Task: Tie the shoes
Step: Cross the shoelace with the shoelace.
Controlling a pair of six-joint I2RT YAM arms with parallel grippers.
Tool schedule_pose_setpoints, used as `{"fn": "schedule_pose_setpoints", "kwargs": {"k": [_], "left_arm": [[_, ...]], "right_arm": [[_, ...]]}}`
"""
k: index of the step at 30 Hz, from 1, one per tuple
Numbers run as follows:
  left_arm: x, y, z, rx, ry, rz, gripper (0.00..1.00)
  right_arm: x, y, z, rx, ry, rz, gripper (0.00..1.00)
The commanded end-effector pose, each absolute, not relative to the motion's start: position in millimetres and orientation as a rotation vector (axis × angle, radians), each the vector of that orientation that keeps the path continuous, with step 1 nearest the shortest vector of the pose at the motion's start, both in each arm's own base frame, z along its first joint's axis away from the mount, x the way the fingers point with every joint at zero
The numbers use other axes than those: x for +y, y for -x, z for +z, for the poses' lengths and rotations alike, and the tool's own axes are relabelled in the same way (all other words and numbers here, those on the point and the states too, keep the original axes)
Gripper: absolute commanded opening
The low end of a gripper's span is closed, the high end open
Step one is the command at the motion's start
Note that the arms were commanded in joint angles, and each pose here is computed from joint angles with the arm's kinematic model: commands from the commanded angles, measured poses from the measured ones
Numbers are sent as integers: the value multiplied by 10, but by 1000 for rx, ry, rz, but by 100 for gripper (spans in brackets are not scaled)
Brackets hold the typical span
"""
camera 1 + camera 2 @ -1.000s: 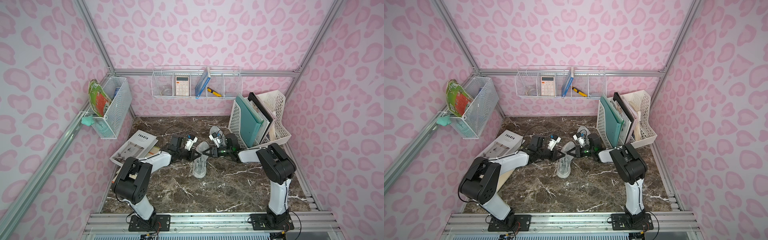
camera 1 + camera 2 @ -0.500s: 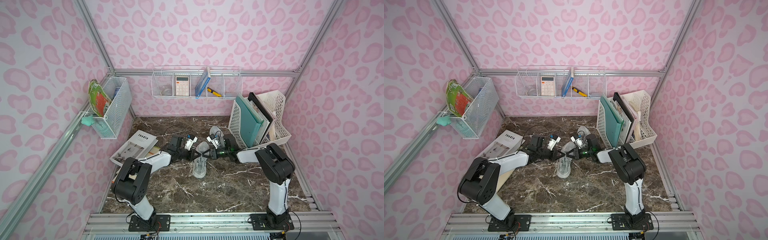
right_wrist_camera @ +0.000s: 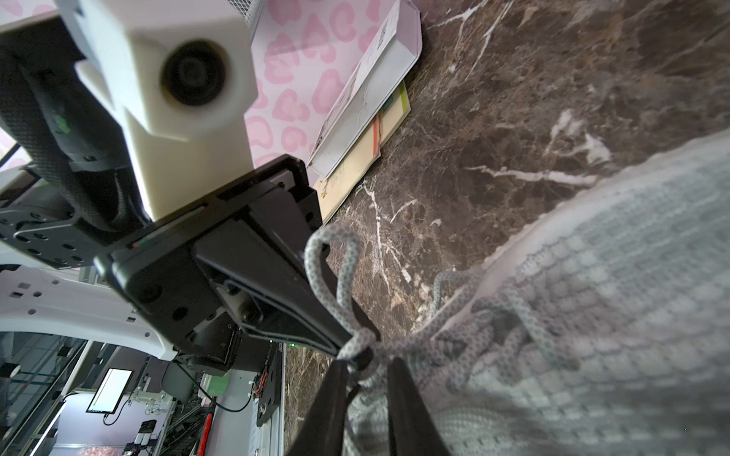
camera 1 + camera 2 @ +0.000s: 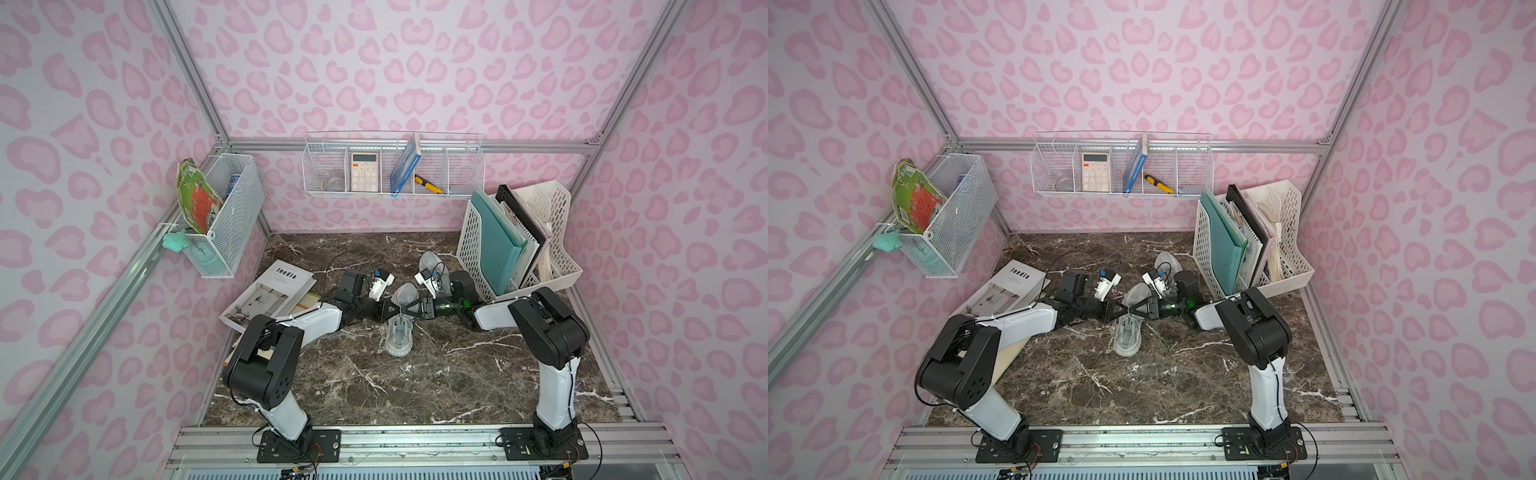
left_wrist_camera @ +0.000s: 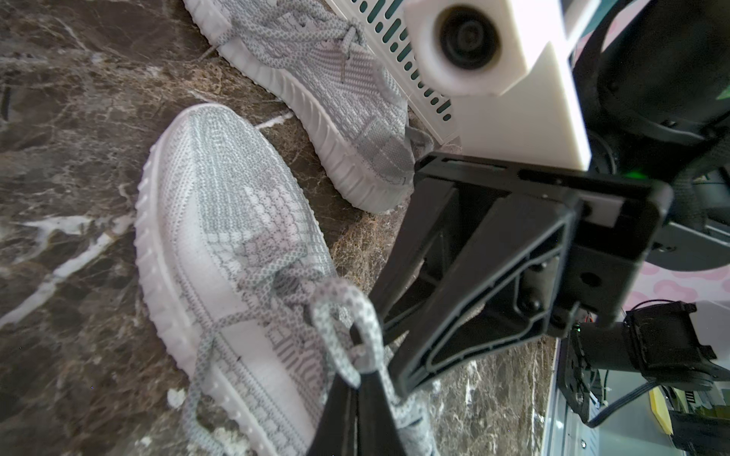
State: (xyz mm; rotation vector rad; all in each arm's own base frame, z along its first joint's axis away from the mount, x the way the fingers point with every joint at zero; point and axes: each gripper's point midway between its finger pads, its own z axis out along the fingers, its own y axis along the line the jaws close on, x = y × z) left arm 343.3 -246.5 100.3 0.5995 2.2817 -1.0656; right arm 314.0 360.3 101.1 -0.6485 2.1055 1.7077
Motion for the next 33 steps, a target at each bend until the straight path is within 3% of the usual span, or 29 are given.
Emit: {"fn": "schedule_pose_setpoints", "kwargs": {"k": [1, 25, 33], "left_arm": [[-2484, -3455, 1084, 2243, -614, -1073, 0], [-2548, -3428, 1205, 2172, -572, -1157, 0], [-2581, -3398, 1211, 2171, -572, -1183, 0]], "right_arm": [[3642, -3133, 1072, 2071, 671, 1730, 23], [3680, -3082, 1103, 2037, 525, 1890, 25], [3696, -3118, 1099, 2034, 513, 1887, 17]]}}
